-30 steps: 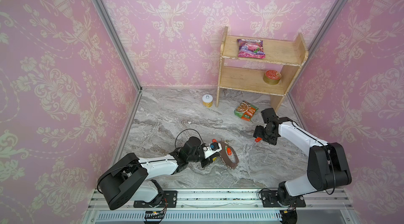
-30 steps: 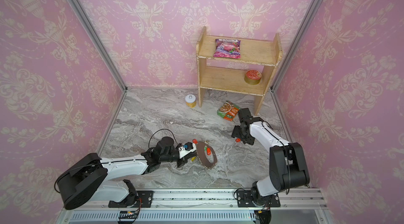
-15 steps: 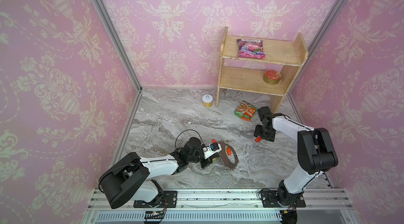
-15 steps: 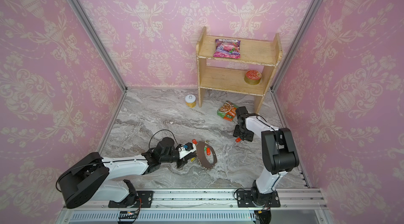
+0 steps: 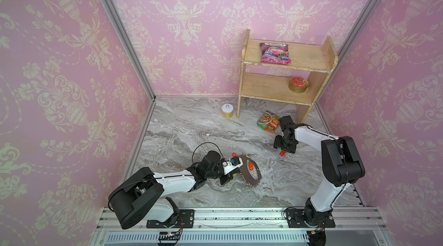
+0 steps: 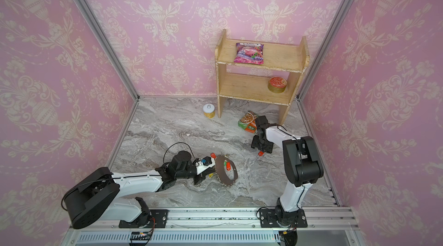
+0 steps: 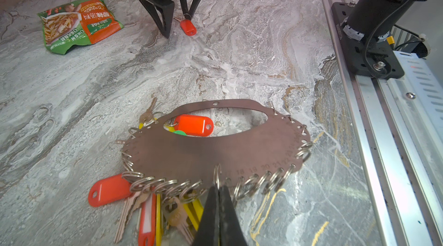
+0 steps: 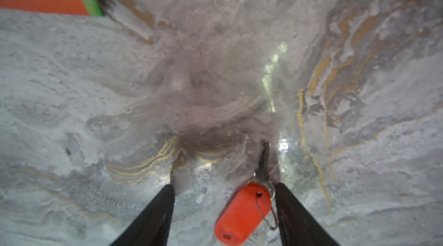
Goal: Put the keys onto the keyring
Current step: 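Lower the right gripper over the red-tagged key and close on its tag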
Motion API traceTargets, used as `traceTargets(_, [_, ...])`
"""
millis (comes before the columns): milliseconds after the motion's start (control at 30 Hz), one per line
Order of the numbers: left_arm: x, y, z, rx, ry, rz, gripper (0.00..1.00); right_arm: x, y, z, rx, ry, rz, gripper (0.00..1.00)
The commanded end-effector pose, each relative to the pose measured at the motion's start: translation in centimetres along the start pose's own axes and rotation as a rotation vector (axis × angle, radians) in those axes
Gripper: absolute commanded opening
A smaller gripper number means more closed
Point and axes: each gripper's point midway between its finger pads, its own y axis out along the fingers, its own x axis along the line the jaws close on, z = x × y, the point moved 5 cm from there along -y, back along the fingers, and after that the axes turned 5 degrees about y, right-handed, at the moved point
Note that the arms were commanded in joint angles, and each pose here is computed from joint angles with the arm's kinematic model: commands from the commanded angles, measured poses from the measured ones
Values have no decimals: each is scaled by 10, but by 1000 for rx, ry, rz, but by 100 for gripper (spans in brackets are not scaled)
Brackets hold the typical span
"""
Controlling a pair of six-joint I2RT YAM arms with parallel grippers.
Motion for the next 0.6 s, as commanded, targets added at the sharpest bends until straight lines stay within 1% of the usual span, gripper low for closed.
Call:
traceTargets(0, [0,0,-1,-2,5,-9,0,16,13,13,88,-37,-66,68])
traceTargets(67, [0,1,0,1,5,-10,0,14,11,10,82,-57,-30,68])
traceTargets(100, [0,1,-1,0,7,-10,0,9,6,7,66,-73,10,68])
traceTargets(200, [1,0,-1,0,3,-13,0,-1,-15,-5,5,-149,102,70])
traceTargets(233, [0,0,-1,1,5,-12,0,2,-30,-18,-39,-183,108,70])
traceTargets(267, [0,-1,0,2,4,-13,0,3,-37,-22,-50,-223,116,70])
traceTargets(333, [0,-1,-1,-1,7,-16,0,6,-47,-25,-45,-342,132,65])
traceTargets(400, [0,-1,-1,0,7,-14,0,6,-48,-25,-16,-431,167,56])
traceTargets(467, [0,-1,-1,-3,8,-12,0,6,-44,-21,3,-486,181,46])
traceTargets(500, [0,-1,-2,-5,8,-12,0,7,-41,-18,15,-510,167,41])
traceTargets(567, [0,-1,-2,-6,7,-9,0,9,-37,-10,30,-533,141,36])
